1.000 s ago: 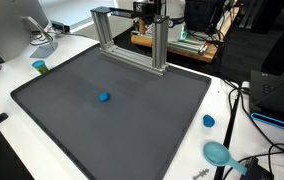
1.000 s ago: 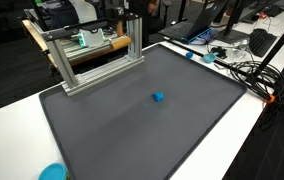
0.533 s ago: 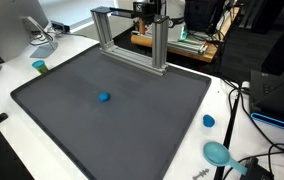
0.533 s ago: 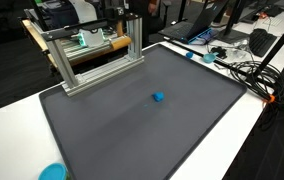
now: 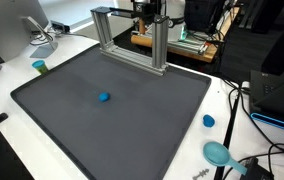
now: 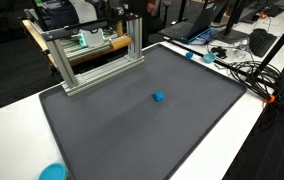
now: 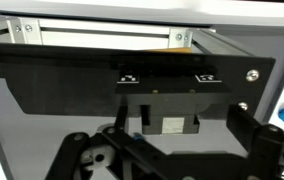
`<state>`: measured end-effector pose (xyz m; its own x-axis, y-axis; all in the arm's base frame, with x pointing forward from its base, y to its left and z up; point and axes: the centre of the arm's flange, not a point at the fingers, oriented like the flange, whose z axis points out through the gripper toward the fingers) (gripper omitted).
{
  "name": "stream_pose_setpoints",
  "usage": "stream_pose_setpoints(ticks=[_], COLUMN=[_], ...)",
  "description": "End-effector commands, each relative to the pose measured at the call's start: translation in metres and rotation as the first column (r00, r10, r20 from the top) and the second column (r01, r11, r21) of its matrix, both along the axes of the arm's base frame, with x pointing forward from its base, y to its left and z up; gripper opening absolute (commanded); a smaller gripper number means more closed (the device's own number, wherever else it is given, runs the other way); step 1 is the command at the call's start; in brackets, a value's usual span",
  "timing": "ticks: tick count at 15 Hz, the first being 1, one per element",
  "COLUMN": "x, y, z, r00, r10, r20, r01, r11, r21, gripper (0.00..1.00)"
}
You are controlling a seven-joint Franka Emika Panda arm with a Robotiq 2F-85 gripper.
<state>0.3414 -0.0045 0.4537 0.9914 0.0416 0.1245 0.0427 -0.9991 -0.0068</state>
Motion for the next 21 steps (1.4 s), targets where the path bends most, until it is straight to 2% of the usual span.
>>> stream_pose_setpoints(ticks=[1,2,15,18,19,21], x=[-0.012,-0.002,0.003,0.002,0.002,0.003], y=[0.005,0.002,0.007,0.011,0.012,0.014], z=[-0.002,-0.001,0.003,-0.005,-0.008,-0.011], r00=[1.000,1.000,0.999,1.000,0.999,0.999], r10=[0.019,0.010,-0.026,-0.024,-0.027,-0.035], r20=[0.016,0.000,0.033,0.020,0.019,0.019], r01=[-0.020,-0.010,0.027,0.024,0.028,0.035], r11=[0.999,1.000,1.000,0.999,0.999,0.999], r21=[0.034,0.005,-0.017,-0.023,-0.025,-0.031], gripper=[1.00,1.00,1.00,1.00,0.99,0.90])
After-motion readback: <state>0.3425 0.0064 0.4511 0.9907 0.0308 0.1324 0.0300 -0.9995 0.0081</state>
